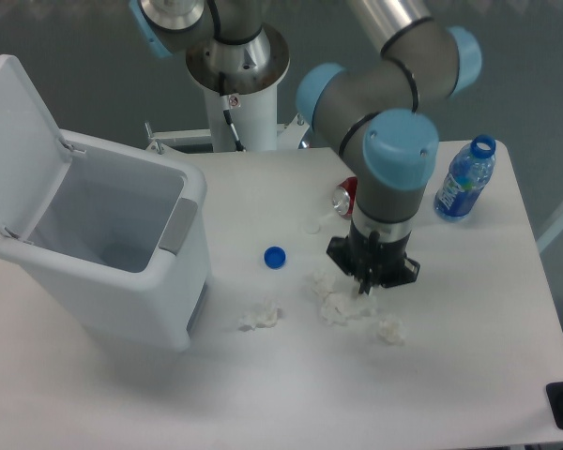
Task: Pick up the paper ball
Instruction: 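Lift the held paper ball and carry it back over the table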
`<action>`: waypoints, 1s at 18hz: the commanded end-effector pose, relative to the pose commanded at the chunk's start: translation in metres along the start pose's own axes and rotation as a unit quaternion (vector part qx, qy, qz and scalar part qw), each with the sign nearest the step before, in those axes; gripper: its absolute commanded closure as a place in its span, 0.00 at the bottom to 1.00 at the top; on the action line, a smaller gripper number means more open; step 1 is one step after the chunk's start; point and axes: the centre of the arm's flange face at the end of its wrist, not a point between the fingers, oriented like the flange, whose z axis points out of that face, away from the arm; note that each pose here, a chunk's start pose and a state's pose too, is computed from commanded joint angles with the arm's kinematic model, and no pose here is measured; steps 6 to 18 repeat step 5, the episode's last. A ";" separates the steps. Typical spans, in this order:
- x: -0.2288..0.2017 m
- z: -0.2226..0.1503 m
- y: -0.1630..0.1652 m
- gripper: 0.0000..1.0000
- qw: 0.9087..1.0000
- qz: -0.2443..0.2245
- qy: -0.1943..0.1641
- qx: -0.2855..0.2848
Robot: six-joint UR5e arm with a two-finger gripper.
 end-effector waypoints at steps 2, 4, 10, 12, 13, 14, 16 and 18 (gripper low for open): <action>0.001 -0.006 0.001 1.00 1.000 0.000 -0.005 0.003; 0.000 -0.007 0.002 1.00 1.000 -0.002 -0.005 0.003; 0.000 -0.010 0.003 1.00 1.000 -0.003 -0.007 0.005; 0.000 -0.010 0.003 1.00 1.000 -0.003 -0.007 0.005; 0.000 -0.010 0.003 1.00 1.000 -0.003 -0.007 0.005; 0.000 -0.010 0.003 1.00 1.000 -0.003 -0.007 0.005; 0.000 -0.010 0.003 1.00 1.000 -0.003 -0.007 0.005; 0.000 -0.010 0.003 1.00 1.000 -0.003 -0.007 0.005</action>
